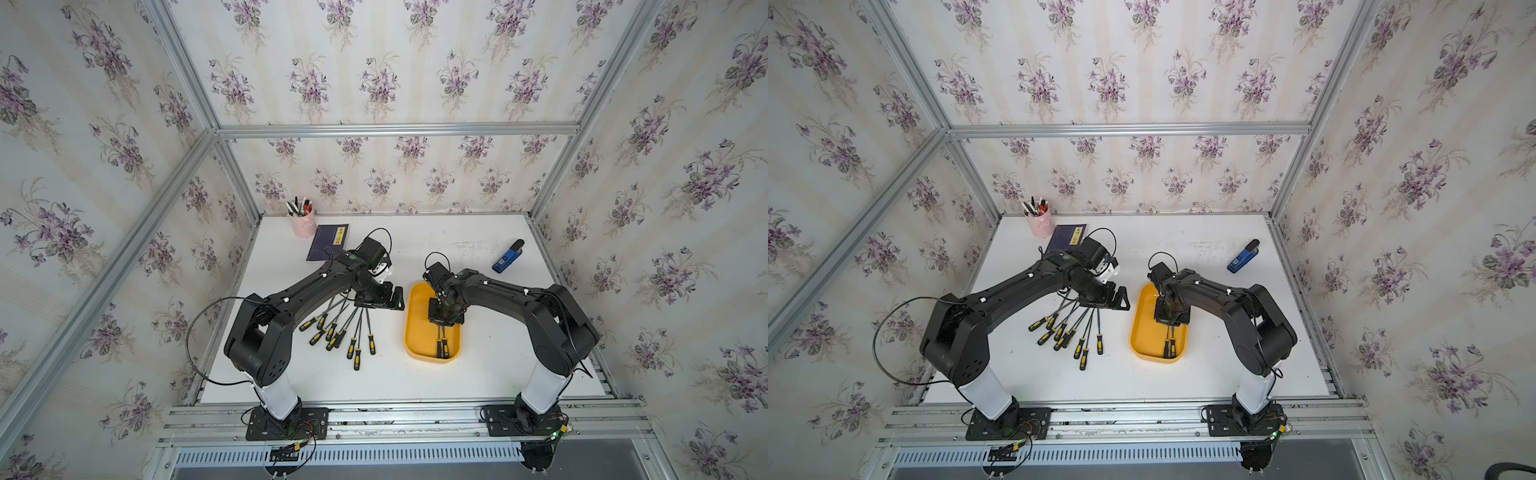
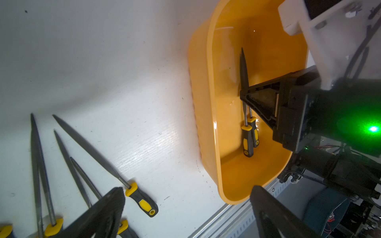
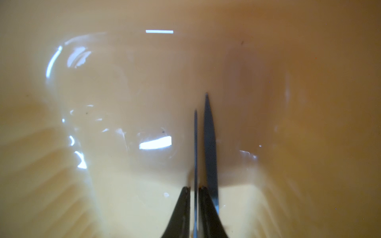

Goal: Put the file tool into the storage box
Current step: Place the file tool in the storage box, then pick up the file tool from the center of the board.

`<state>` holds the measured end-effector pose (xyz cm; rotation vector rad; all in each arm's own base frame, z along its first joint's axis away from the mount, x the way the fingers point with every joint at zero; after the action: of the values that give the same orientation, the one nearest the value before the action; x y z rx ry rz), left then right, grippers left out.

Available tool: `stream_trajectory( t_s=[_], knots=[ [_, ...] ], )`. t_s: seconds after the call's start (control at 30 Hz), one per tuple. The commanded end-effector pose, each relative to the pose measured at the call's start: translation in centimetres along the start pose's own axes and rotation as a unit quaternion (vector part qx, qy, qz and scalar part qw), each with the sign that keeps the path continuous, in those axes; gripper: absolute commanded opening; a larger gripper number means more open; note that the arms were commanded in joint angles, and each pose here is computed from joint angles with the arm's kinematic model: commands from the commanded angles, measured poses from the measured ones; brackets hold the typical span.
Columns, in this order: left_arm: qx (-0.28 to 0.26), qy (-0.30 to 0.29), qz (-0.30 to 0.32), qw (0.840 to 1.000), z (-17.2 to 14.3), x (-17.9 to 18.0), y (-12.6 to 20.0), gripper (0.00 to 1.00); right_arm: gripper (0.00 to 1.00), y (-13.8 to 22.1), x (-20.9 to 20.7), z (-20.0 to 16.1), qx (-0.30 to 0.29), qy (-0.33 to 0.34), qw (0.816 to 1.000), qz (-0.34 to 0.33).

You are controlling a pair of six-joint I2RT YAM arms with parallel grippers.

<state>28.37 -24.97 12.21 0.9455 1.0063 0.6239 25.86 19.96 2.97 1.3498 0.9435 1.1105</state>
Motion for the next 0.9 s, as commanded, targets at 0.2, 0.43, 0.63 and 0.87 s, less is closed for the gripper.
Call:
stream_trajectory(
  t_s=[0.2, 0.43, 0.63, 0.87],
  knots=[
    [0.009, -0.001, 0.004, 1.000, -0.7, 0.7, 0.1, 1.00, 0.20, 1.2, 0.1, 0.4, -0.014, 0.000, 1.000, -0.001],
    [-0.003, -0.001, 0.015, 1.000, -0.4, 0.6, 1.6, 1.00, 0.28, 4.8, 0.4, 1.3, -0.042, -0.003, 0.999, 0.003],
    [0.040, 0.036, 0.087, 0.995, -3.5, 2.9, 3.0, 1.00, 0.30, 9.3, 0.4, 1.5, -0.076, -0.017, 0.997, 0.028],
    [0.059, 0.070, 0.114, 0.989, -5.2, 4.5, 1.6, 0.97, 0.30, 12.6, 1.2, 0.5, -0.102, -0.024, 0.990, 0.091]
  ],
)
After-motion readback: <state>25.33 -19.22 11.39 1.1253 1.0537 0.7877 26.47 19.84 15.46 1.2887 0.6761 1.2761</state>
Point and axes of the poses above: each gripper's point midway between its finger pads, its own y axis back along the fingers, its own x axis along the line the jaws close on, z = x × y, the point moved 1 cm from there along y, back along the fingers, and after that the axes turned 8 degrees about -y, right-handed, at the moved point
